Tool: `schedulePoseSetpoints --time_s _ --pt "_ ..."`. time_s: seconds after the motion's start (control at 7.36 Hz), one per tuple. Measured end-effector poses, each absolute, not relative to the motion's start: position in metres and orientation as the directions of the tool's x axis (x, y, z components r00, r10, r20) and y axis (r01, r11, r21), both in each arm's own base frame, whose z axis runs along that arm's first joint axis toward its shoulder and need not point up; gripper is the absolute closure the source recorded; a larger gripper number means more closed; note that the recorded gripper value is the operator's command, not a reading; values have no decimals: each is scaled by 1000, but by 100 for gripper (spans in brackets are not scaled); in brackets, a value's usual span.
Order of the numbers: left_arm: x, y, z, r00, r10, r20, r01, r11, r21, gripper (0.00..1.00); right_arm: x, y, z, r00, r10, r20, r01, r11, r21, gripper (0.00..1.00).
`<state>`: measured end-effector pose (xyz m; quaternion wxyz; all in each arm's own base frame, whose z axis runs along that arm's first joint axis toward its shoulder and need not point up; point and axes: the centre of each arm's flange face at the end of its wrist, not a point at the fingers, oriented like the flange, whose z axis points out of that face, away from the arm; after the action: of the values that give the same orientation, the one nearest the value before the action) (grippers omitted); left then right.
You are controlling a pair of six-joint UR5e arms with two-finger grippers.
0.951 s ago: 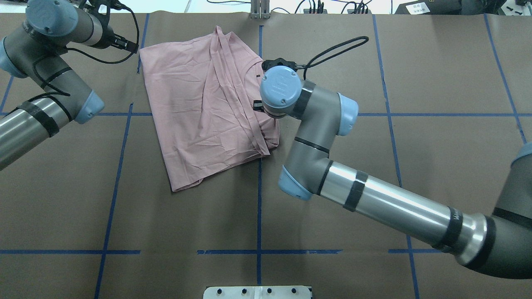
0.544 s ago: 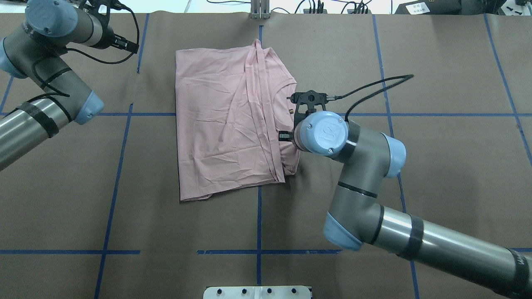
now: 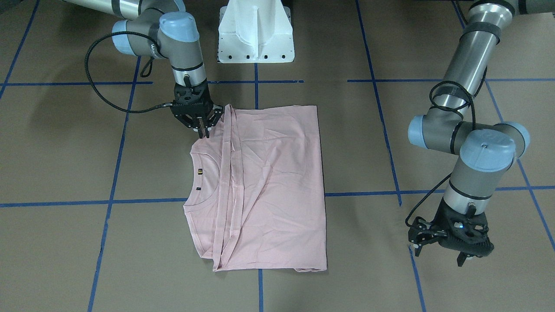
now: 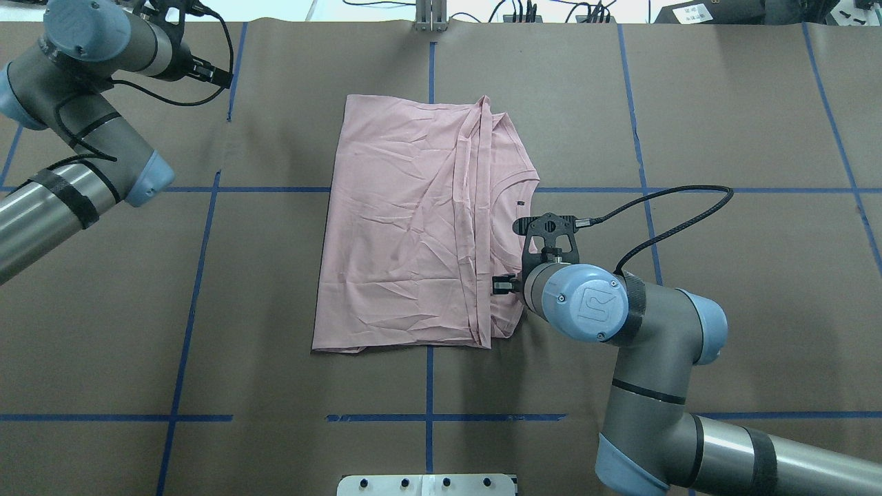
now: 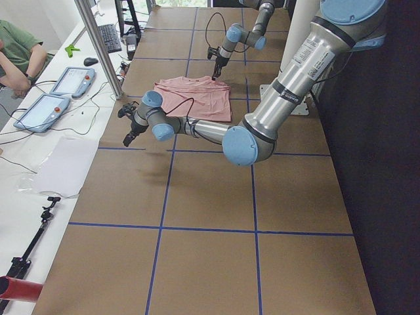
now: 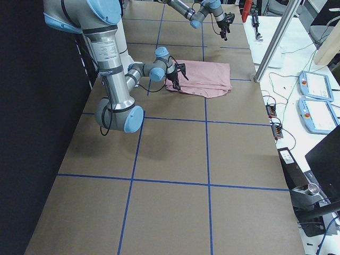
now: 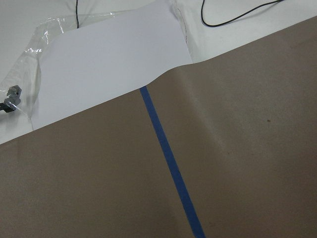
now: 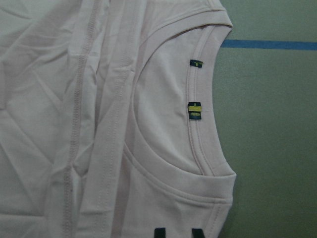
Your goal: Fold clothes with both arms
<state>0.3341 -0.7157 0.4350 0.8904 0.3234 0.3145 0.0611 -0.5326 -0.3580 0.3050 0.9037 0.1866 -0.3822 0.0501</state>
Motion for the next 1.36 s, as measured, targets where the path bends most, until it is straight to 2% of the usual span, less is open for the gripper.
schedulePoseSetpoints --time_s 0.27,0.41,0.54,0.68,0.95,1.36 --pt "333 -713 436 794 311 -523 98 784 613 0 -542 -358 278 717 -110 688 -182 924 337 0" --pt "333 -712 437 794 310 -523 98 784 613 0 -553 -354 256 736 -133 664 -147 925 349 10" --pt "332 -712 437 793 309 -524 99 784 613 0 -566 -342 240 752 -153 641 -113 928 354 39" --pt "333 -711 435 791 306 -529 105 785 611 0 -578 -331 233 768 -170 618 -86 928 362 57" --pt "335 -709 431 785 300 -542 119 786 607 0 -599 -309 236 800 -267 537 16 904 426 63" --pt "336 -706 429 781 297 -549 128 785 606 0 -607 -296 240 815 -325 480 87 887 453 64"
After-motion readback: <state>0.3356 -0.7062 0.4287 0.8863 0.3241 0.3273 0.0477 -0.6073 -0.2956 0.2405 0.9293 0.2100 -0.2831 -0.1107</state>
